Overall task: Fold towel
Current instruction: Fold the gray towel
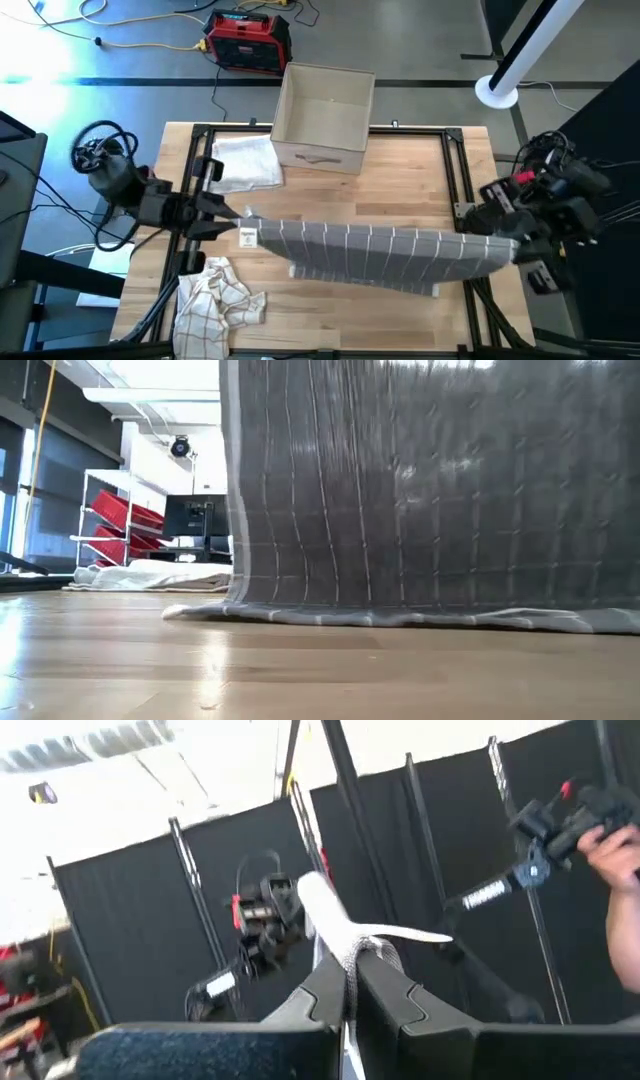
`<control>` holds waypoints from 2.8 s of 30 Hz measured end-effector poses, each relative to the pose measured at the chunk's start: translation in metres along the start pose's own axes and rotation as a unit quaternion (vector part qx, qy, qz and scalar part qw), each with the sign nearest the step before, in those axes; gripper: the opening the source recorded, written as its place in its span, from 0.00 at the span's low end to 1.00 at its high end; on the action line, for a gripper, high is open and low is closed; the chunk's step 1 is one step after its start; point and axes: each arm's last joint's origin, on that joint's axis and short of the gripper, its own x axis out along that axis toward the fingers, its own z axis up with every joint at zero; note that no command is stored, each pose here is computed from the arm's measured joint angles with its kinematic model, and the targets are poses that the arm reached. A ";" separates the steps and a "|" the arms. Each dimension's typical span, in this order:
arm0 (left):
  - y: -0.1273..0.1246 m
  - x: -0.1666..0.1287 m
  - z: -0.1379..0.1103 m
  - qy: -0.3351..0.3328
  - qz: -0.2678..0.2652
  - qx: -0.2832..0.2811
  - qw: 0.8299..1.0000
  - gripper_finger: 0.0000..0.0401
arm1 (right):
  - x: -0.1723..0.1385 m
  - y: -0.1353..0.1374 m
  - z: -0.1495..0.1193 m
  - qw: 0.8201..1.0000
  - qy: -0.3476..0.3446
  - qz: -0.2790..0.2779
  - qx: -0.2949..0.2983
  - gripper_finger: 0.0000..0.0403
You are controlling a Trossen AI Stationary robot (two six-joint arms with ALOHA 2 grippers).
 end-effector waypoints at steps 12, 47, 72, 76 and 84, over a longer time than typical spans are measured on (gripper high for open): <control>-0.018 0.009 0.015 -0.099 0.014 -0.033 0.994 0.00 | 0.068 0.056 0.037 0.993 0.030 0.004 -0.112 0.00; 0.037 0.028 -0.080 0.248 0.174 0.276 0.912 0.00 | -0.062 0.006 -0.016 0.854 0.352 -0.358 -0.133 0.00; 0.120 0.002 -0.144 0.431 0.150 0.169 0.873 0.00 | -0.150 -0.024 -0.050 0.857 0.389 -0.337 -0.011 0.00; 0.110 -0.008 -0.171 0.478 0.119 0.105 0.864 0.00 | -0.151 -0.013 -0.065 0.847 0.421 -0.319 0.063 0.00; 0.064 -0.023 -0.221 0.539 0.051 -0.013 0.841 0.00 | -0.150 0.034 -0.130 0.805 0.466 -0.308 0.198 0.00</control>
